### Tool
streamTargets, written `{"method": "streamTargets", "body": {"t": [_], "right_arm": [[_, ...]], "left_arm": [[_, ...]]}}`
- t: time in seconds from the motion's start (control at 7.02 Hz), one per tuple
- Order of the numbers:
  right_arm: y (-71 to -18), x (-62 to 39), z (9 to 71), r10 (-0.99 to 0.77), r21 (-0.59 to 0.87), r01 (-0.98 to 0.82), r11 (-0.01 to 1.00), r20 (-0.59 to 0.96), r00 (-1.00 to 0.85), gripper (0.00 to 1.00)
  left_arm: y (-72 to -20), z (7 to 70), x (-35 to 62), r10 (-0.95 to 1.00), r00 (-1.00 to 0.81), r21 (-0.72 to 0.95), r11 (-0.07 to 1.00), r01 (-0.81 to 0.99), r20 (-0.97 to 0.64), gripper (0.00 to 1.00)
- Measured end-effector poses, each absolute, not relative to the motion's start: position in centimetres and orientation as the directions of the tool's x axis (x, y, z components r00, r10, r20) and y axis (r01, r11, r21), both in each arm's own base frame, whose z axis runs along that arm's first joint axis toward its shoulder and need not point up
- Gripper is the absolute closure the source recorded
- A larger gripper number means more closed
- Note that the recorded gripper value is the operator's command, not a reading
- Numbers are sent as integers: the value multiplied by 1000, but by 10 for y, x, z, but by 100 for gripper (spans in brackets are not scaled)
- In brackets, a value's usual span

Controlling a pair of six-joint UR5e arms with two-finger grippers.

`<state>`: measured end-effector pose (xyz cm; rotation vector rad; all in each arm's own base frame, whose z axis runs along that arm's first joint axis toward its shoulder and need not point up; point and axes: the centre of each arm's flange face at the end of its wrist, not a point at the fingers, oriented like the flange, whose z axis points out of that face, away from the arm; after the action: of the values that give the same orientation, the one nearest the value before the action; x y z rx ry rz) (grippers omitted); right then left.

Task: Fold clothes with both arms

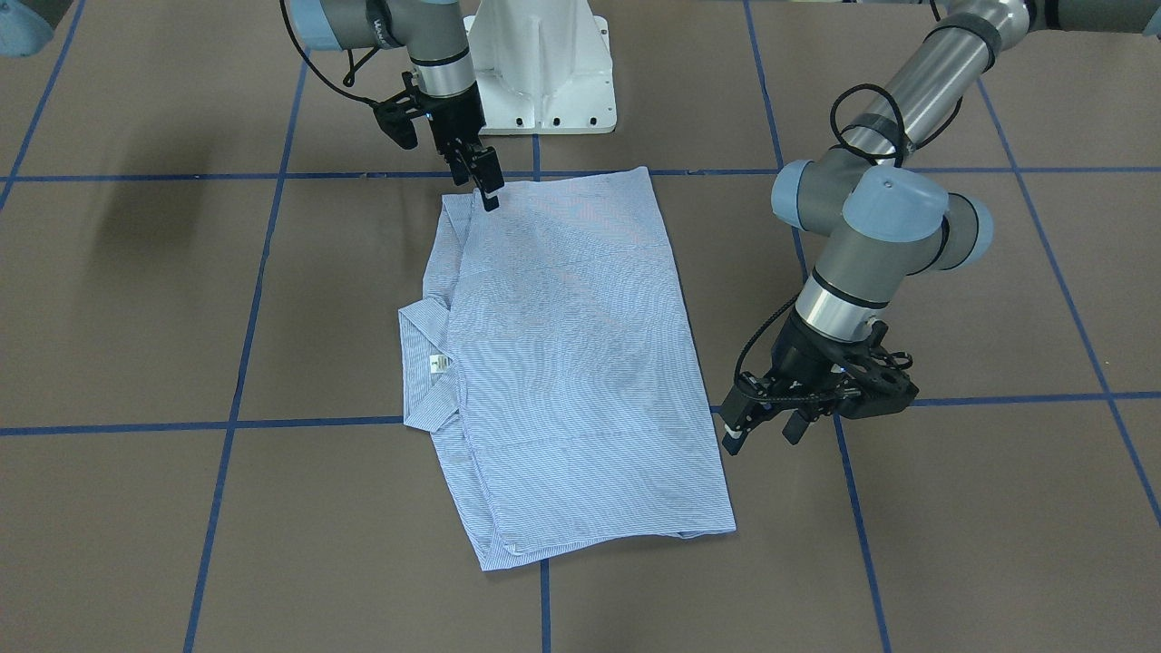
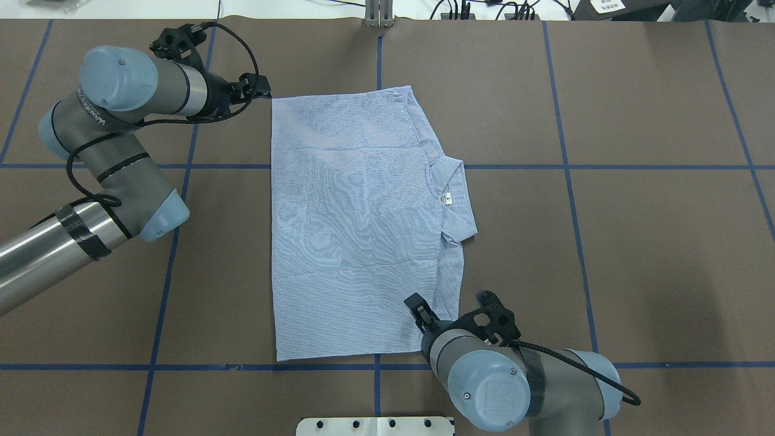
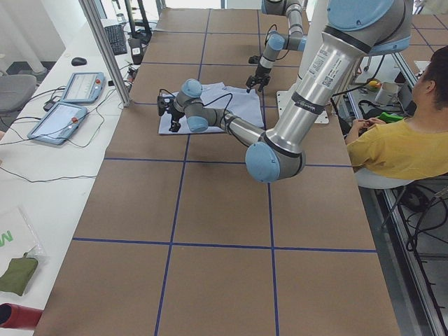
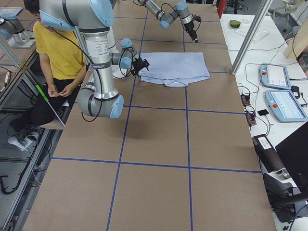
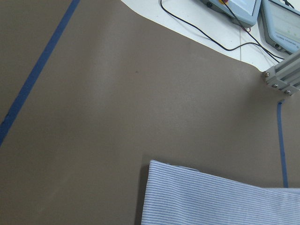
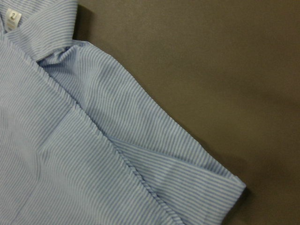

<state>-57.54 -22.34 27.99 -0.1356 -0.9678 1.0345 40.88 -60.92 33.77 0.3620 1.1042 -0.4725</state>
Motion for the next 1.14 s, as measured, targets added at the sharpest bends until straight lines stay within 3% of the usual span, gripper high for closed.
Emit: {"method": "streamTargets", "body": {"t": [0.28, 0.43, 0.57, 0.71, 1.14], "right_arm": [[-227, -577, 283, 776, -512, -670, 537, 612, 155, 15], [-227, -577, 284, 776, -511, -671, 537, 611, 156, 49], [-226, -579, 284, 777, -511, -671, 537, 610, 157, 96], [-227, -580, 283, 777, -513, -670, 537, 611, 155, 100], [-227, -578, 279, 776, -516, -667, 538, 613, 151, 100]], "left_arm": [[-609, 338, 409, -185, 368, 44, 844, 534, -911, 1], [-609, 338, 409, -185, 368, 44, 844, 535, -911, 1], [-609, 338, 409, -185, 368, 45, 844, 535, -911, 1], [-609, 338, 409, -186, 367, 43, 844, 535, -911, 1], [-609, 338, 409, -202, 357, 26, 840, 542, -912, 1]]}}
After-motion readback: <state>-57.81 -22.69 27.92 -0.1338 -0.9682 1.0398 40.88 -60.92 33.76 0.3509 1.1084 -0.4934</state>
